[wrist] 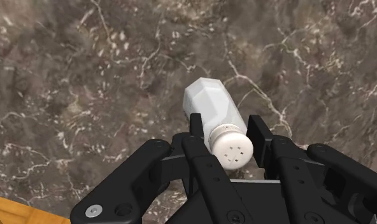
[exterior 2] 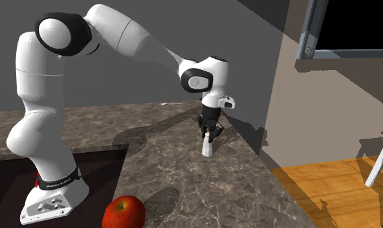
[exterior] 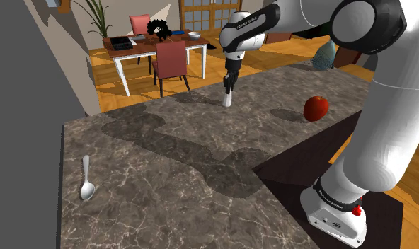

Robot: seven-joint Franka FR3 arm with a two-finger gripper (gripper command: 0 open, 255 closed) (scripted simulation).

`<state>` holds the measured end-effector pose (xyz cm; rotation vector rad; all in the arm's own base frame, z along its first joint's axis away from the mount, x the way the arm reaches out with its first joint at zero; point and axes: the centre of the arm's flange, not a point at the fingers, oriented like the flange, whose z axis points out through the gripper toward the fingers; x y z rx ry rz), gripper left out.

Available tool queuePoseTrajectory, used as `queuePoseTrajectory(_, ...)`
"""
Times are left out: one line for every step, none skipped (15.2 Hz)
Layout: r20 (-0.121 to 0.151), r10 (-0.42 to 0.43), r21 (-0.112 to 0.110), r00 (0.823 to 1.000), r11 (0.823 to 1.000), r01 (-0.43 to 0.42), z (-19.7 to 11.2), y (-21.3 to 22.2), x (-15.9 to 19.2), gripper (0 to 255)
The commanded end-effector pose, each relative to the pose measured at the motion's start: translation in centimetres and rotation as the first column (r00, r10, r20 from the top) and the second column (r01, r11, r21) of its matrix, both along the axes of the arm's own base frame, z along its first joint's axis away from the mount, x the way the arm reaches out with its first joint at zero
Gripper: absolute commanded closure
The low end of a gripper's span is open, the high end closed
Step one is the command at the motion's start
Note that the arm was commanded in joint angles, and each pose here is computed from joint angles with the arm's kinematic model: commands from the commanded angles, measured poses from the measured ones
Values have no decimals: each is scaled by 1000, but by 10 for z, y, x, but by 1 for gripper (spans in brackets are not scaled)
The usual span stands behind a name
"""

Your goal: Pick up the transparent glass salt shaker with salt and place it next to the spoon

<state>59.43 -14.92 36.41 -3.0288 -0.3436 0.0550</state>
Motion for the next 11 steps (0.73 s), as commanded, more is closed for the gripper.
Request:
queuePoseTrajectory(-1, 0, 0, 1000, 1000, 0, 0, 0, 0, 255)
queuePoseTrajectory(-1, 0, 0, 1000, 1000, 0, 0, 0, 0, 255)
queuePoseTrajectory(-1, 0, 0, 1000, 1000, 0, 0, 0, 0, 255)
queuePoseTrajectory(-1, 0, 0, 1000, 1000, 0, 0, 0, 0, 255)
queuePoseTrajectory(-1, 0, 0, 1000, 1000, 0, 0, 0, 0, 255)
queuePoseTrajectory(-1, 0, 0, 1000, 1000, 0, 0, 0, 0, 255)
queuePoseTrajectory(-1, 0, 0, 1000, 1000, 0, 5, 0, 0, 255)
queuePoseTrajectory(-1, 0, 0, 1000, 1000, 0, 10, 0, 0, 255)
queuePoseTrajectory(-1, 0, 0, 1000, 1000, 0, 15, 0, 0, 255)
queuePoseTrajectory(-1, 0, 0, 1000, 1000, 0, 21, 0, 0, 255)
queuePoseTrajectory(-1, 0, 0, 1000, 1000, 0, 26, 0, 0, 255)
